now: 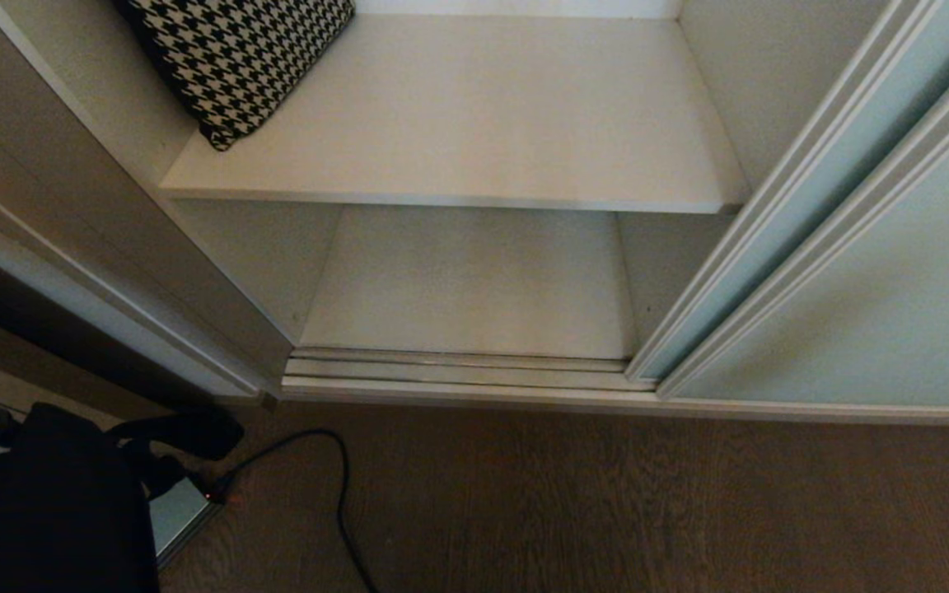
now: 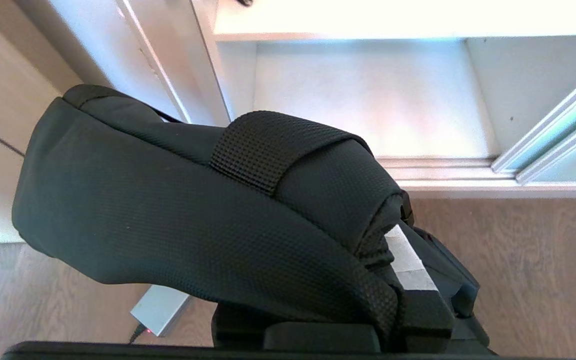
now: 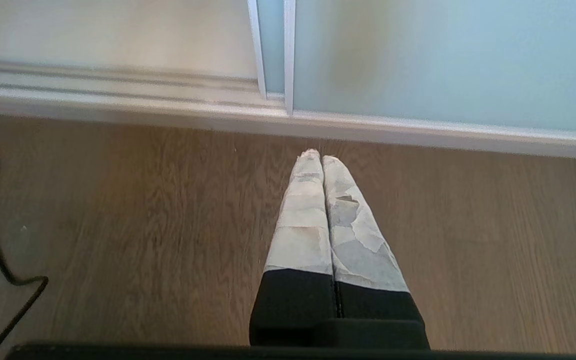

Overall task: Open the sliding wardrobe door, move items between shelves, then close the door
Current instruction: Place the bag on the higher shelf

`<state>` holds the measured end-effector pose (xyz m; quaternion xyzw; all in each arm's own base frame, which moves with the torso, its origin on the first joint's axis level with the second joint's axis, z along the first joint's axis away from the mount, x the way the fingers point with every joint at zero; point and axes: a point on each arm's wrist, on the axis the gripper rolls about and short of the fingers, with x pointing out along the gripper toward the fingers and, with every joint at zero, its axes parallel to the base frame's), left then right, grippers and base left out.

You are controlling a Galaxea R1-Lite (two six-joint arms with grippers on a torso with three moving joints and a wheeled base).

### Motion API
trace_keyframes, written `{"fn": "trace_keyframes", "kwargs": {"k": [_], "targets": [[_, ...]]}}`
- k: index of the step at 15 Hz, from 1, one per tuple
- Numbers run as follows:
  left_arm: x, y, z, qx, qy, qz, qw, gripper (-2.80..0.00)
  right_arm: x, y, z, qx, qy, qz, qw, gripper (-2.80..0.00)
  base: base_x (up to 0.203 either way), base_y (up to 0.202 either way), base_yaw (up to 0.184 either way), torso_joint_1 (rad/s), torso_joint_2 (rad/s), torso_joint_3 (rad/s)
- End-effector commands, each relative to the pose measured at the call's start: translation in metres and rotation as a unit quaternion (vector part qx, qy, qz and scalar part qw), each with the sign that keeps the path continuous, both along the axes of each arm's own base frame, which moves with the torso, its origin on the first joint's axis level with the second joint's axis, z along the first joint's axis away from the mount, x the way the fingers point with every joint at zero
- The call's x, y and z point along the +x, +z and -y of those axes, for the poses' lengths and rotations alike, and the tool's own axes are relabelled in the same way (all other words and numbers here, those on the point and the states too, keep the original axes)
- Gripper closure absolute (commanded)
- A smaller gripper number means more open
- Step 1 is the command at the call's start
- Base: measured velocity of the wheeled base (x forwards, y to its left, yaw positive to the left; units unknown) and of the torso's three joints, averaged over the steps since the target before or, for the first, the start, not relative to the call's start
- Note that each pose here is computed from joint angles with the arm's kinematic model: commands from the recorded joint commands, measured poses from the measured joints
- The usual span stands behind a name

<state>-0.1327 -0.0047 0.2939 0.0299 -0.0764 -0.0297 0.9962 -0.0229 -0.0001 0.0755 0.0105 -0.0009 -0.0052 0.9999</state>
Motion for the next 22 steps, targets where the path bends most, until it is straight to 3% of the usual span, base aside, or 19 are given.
{"fn": "trace_keyframes", "kwargs": {"k": [1,7,15,22], "targets": [[0.001,0.0,0.0,0.0,-0.004,0.003,1.0,0.0,0.0,0.0,0.0,0.0,0.0,0.0,1.0,0.0,0.0,0.0,0.0,0.002,0.01,-0.13],[0.003,-0.002,0.0,0.001,-0.006,-0.001,1.0,0.0,0.0,0.0,0.0,0.0,0.0,0.0,1.0,0.0,0.0,0.0,0.0,0.001,0.0,-0.009],[0.004,-0.006,0.0,0.0,-0.006,-0.004,1.0,0.0,0.0,0.0,0.0,0.0,0.0,-0.001,1.0,0.0,0.0,0.0,0.0,0.003,0.0,0.183],[0.003,-0.011,0.0,0.0,-0.009,-0.006,0.9999,0.0,0.0,0.0,0.0,0.001,0.0,0.0,1.0,0.0,0.0,0.0,0.0,0.001,0.0,0.022]]}}
